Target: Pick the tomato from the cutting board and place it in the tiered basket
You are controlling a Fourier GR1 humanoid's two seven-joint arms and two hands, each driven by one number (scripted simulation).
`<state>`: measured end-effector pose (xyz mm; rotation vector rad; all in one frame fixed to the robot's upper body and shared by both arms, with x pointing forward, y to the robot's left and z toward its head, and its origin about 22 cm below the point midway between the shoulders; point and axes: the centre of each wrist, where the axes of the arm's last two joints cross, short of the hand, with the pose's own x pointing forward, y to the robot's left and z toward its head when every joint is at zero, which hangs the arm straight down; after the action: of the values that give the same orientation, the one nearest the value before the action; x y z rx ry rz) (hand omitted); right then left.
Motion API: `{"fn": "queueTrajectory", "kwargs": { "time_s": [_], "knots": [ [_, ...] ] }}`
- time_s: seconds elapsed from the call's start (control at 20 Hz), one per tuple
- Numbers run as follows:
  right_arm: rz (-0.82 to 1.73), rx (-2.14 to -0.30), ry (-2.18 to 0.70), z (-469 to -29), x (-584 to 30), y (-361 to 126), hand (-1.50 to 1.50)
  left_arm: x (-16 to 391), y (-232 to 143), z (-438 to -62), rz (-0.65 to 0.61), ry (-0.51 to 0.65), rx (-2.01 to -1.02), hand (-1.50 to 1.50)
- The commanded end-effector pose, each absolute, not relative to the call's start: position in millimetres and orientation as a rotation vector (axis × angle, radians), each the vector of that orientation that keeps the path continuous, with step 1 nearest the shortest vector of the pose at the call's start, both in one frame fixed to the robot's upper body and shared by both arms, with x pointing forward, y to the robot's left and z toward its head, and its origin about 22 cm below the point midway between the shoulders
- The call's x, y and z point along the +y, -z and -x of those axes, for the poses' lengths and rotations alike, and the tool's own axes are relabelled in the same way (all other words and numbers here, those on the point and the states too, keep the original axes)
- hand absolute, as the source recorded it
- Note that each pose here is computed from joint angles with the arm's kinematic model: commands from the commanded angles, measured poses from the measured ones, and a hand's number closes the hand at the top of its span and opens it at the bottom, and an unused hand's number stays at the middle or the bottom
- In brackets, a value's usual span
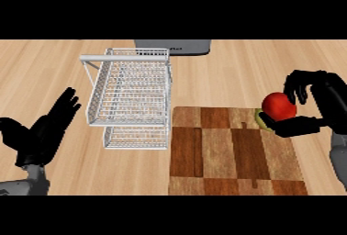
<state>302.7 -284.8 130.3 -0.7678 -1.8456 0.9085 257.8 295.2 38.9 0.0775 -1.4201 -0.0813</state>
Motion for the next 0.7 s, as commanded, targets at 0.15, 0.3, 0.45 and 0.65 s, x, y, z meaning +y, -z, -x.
{"fn": "queueTrajectory", "kwargs": {
  "time_s": [0.15,0.3,0.45,0.65],
  "knots": [
    [0.604,-1.968,-0.891,-279,-245,-204,1.50,273,-38,-255,-0.068,0.093,-1.414,0.00],
    [0.567,-1.922,-0.943,-283,-211,-227,1.50,301,-27,-249,-0.064,0.090,-1.414,0.00],
    [0.525,-1.950,-0.951,-275,-185,-233,1.50,295,-43,-270,-0.064,0.100,-1.417,0.00],
    [0.531,-1.961,-0.962,-286,-135,-255,1.50,292,-36,-257,-0.060,0.095,-1.420,0.00]
  ]
}}
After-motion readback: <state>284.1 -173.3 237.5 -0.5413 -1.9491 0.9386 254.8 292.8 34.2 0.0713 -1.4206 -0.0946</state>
